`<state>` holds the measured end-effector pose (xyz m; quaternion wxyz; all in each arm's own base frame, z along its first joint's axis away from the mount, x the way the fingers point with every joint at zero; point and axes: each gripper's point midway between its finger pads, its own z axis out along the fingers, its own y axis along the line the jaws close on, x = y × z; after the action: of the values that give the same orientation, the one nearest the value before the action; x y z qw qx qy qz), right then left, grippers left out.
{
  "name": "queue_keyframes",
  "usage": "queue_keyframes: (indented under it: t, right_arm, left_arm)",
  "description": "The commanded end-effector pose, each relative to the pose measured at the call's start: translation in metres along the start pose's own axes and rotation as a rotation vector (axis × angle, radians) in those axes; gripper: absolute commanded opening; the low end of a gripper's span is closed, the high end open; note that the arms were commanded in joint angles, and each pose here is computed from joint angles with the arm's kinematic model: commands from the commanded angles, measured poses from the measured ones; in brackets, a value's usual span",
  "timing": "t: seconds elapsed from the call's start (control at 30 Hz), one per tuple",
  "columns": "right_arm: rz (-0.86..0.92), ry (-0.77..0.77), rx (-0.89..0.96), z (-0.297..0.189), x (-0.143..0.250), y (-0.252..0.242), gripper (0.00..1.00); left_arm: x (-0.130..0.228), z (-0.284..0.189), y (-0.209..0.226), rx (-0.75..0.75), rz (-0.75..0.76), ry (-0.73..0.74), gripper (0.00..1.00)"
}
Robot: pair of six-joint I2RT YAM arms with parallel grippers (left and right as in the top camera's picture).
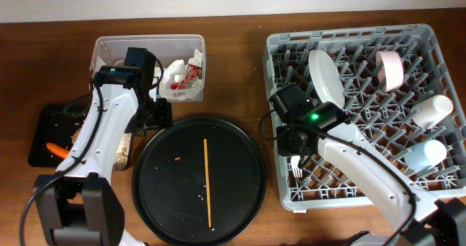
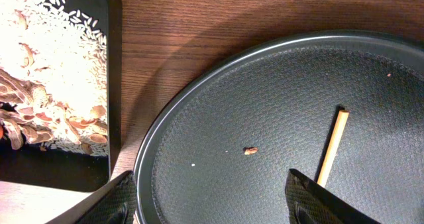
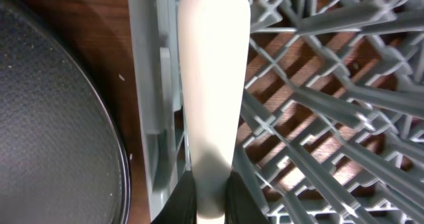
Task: Sort waste into correct bins and load items into the dishwasher rack
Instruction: 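Grasp the white plastic fork with the right gripper and place it in rack, then grasp the wooden chopstick with the right gripper and carry it to rack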
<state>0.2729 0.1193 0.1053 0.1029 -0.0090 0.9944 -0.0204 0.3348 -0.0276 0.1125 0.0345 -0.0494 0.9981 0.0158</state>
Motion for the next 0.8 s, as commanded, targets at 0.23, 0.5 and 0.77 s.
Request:
queue_keyframes:
  t: [0.23, 0.5, 0.77]
  right_arm:
    - [-0.078, -0.081, -0.269, -0.07, -0.027, 0.069, 0.45]
    - [-0.304, 0.142, -0.283, 0.021, 0.051, 0.196, 0.46]
    - [-0.339, 0.172, -0.241, 0.067, 0.088, 0.235, 0.46]
  left_arm:
    - [-0.002, 0.0, 0.003, -0.01, 0.006, -0.005, 0.72]
    - [-0.002, 0.0, 0.003, -0.01, 0.006, -0.006, 0.72]
    - [-0.004, 0.0, 0.002, -0.008, 0.005, -0.016, 0.72]
